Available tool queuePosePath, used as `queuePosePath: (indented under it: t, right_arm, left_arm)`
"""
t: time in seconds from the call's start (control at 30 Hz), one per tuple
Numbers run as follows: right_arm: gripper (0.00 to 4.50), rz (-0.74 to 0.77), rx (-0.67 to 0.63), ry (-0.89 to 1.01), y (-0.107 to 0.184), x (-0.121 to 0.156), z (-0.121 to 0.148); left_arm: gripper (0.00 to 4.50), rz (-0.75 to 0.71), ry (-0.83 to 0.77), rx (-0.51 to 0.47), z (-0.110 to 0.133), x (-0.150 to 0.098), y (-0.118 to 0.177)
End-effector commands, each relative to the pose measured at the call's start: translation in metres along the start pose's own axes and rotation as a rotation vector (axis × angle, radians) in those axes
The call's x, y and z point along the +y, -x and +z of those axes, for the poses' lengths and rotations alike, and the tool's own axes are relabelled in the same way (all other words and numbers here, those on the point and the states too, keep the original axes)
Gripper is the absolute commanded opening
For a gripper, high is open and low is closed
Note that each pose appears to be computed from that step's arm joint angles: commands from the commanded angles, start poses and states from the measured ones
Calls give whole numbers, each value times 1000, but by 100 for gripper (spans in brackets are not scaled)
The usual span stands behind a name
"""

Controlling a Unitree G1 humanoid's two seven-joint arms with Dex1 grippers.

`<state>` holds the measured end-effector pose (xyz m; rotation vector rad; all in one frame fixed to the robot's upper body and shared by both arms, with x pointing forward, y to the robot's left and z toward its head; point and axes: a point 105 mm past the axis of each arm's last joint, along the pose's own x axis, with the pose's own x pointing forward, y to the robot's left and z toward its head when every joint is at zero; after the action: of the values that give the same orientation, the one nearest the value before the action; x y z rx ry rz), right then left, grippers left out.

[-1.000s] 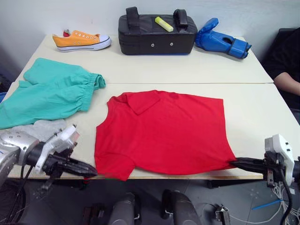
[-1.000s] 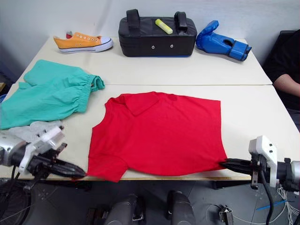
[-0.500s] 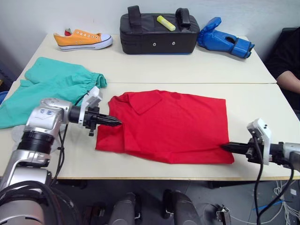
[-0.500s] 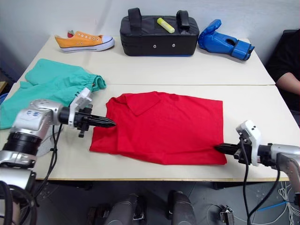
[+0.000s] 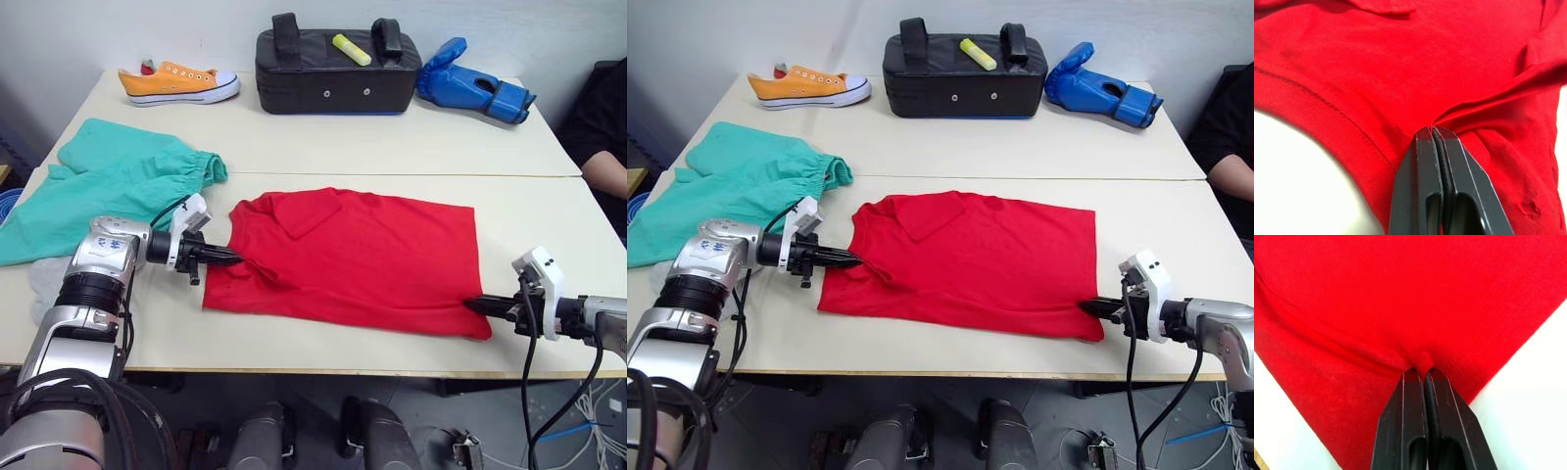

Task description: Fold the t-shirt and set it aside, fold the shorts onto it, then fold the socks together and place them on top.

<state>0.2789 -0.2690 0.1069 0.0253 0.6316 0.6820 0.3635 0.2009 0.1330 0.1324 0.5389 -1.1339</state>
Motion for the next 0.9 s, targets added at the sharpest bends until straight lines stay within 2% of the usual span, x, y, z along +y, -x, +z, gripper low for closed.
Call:
queuePosePath:
  t: [0.03, 0.07, 0.17, 0.3, 0.4, 0.47, 0.53, 0.6, 0.63, 0.7, 0.8, 0.9]
  right_arm:
    - [3, -12, -21, 38, 1, 1, 4]
    - [3, -15, -25, 35, 1, 0, 4]
    - [67, -24, -55, 40, 6, 0, 9]
    - [202, -22, -141, 71, 28, 10, 30]
    - [310, 0, -201, 127, 40, 29, 43]
    - [376, 17, -223, 168, 42, 41, 47]
    - [376, 40, -238, 224, 34, 59, 49]
    - [376, 57, -232, 273, 22, 73, 48]
    - [330, 52, -225, 303, 15, 78, 47]
    - [275, 40, -210, 351, 3, 84, 44]
    - [164, 36, -175, 385, -13, 89, 35]
    - [55, -20, -124, 376, -25, 80, 22]
  left_arm:
    - [0, 29, -13, -55, 17, 3, 2]
    - [0, 37, -13, -62, 19, 4, 2]
    - [64, 61, -10, -107, 28, 8, 6]
    - [191, 57, -52, -209, 61, 2, 31]
    - [286, -43, -92, -269, 87, -26, 50]
    - [287, -129, -122, -275, 94, -49, 53]
    - [287, -206, -168, -223, 86, -75, 40]
    - [287, -253, -215, -152, 67, -93, 24]
    - [268, -242, -228, -130, 59, -94, 16]
    - [223, -201, -228, -107, 46, -91, 3]
    - [122, -136, -223, -57, 26, -81, -8]
    - [24, -89, -209, 12, 4, -73, -13]
